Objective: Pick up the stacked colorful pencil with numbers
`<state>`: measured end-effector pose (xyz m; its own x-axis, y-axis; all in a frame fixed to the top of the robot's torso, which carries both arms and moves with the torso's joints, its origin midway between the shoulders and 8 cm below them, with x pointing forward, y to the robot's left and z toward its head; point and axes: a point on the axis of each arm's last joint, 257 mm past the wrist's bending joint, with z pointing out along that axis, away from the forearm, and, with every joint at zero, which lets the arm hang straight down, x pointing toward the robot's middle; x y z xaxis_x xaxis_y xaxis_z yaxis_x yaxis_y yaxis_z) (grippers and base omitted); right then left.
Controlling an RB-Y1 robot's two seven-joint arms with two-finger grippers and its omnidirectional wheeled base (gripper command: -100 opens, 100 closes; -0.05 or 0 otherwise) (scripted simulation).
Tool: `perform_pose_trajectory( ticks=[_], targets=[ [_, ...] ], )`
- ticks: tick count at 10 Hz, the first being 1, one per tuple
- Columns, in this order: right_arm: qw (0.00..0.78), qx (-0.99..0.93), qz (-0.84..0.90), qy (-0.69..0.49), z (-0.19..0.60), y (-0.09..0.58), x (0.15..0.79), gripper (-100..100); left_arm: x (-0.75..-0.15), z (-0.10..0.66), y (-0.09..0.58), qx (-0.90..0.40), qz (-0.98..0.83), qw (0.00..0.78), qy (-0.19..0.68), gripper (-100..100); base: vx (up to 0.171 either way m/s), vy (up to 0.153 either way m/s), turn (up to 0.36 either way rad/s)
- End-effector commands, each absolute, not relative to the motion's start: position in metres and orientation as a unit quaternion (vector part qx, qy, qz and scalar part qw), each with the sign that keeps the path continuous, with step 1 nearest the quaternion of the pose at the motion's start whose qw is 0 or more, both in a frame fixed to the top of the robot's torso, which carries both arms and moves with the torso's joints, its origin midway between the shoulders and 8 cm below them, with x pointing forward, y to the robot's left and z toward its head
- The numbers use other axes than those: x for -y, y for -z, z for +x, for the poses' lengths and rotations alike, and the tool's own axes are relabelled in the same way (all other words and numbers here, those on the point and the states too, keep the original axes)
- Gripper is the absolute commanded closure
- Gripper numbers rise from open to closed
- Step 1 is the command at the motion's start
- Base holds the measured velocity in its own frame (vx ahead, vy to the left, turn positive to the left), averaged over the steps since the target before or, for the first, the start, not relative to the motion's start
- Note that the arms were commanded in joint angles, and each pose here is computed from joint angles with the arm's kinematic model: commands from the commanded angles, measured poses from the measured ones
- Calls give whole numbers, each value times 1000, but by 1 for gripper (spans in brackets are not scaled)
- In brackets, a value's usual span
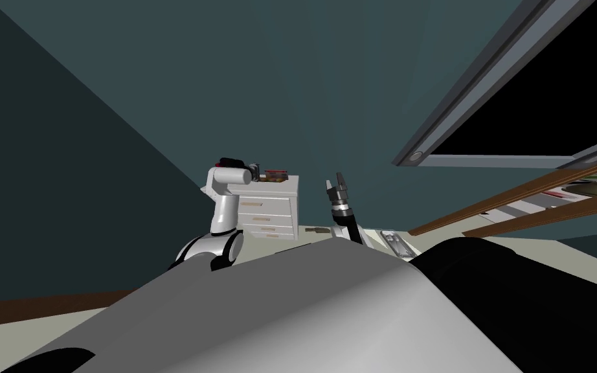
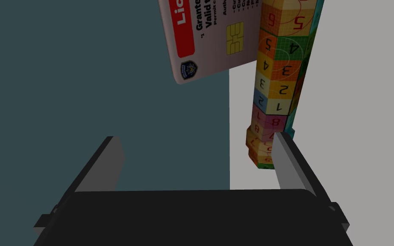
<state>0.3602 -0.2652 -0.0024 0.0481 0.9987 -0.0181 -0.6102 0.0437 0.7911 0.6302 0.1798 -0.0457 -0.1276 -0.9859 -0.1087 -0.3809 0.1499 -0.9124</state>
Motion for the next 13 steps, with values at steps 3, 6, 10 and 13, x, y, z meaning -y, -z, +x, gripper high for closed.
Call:
perform_pose_trajectory(
  ticks=[3, 6, 10, 13],
  targets=[
    [653, -310, 313, -616, 360, 2, 265, 0, -164, 632, 46, -669, -540, 361, 360, -100, 30, 20, 17],
    [653, -310, 313, -616, 360, 2, 265, 0, -159, 626, 55, -686, -551, 334, 336, -100, 31, 25, 11],
    [653, -310, 313, -616, 360, 2, 265, 0, -147, 620, 60, -707, -561, 298, 309, -100, 34, 28, 9],
    [653, -310, 313, -616, 360, 2, 265, 0, -136, 613, 64, -725, -569, 265, 284, -100, 42, 32, 9]
  ],
)
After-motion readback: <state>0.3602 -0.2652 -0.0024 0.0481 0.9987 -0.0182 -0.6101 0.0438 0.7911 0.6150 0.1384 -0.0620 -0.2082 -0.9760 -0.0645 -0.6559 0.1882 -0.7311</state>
